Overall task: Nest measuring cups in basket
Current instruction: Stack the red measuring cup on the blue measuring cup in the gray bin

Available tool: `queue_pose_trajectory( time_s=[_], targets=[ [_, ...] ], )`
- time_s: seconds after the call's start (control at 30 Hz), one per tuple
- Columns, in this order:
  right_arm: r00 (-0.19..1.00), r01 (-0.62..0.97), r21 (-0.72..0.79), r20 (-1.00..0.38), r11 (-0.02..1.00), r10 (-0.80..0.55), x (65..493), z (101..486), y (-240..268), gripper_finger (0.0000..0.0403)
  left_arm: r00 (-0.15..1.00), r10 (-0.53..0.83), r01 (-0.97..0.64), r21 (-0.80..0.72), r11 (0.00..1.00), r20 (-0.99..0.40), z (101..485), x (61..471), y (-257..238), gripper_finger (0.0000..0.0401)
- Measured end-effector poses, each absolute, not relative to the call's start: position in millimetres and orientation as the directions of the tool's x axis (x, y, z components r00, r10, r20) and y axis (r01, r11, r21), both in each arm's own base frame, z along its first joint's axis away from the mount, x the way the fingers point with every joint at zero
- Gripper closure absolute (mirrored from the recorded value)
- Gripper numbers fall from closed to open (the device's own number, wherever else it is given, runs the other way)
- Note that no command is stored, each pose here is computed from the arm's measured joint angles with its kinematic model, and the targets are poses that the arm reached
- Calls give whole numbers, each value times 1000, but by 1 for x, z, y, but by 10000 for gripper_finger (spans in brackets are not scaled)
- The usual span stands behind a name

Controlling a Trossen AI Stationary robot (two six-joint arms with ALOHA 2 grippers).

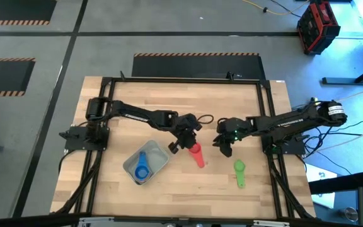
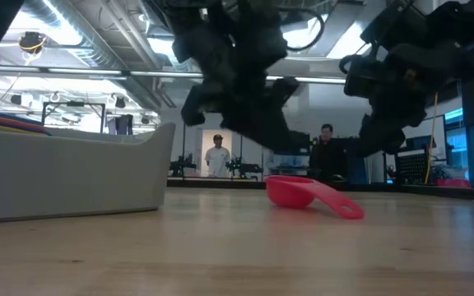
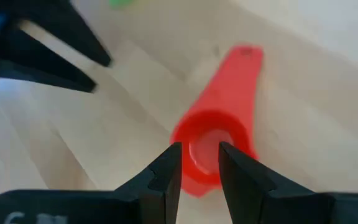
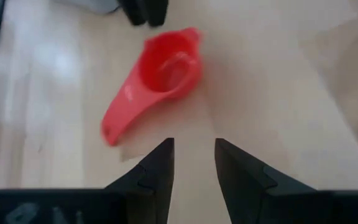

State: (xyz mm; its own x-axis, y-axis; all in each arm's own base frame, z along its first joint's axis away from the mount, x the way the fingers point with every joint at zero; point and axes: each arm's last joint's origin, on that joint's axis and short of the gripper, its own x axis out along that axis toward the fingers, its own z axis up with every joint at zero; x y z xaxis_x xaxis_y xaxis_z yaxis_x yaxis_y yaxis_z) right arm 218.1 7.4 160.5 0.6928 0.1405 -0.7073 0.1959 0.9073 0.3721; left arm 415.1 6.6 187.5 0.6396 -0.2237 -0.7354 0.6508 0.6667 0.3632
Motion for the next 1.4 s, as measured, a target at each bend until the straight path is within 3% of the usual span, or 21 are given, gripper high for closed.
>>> queue_pose_trajectory(
  time_s=[0.33,0.67,1.07,1.4],
  targets=[
    [734,221,362,-673,906,90,223,160,6,282,537,-174,746,368,555,-826,168,410,8,303],
    [725,226,359,-683,905,90,225,155,6,282,548,-140,775,438,455,-825,167,411,9,303],
    [721,229,360,-687,905,91,227,152,6,282,549,-136,824,507,255,-825,164,413,-3,303],
    [728,226,363,-679,904,91,228,153,6,282,533,-143,839,498,221,-834,147,418,-10,303]
  ],
)
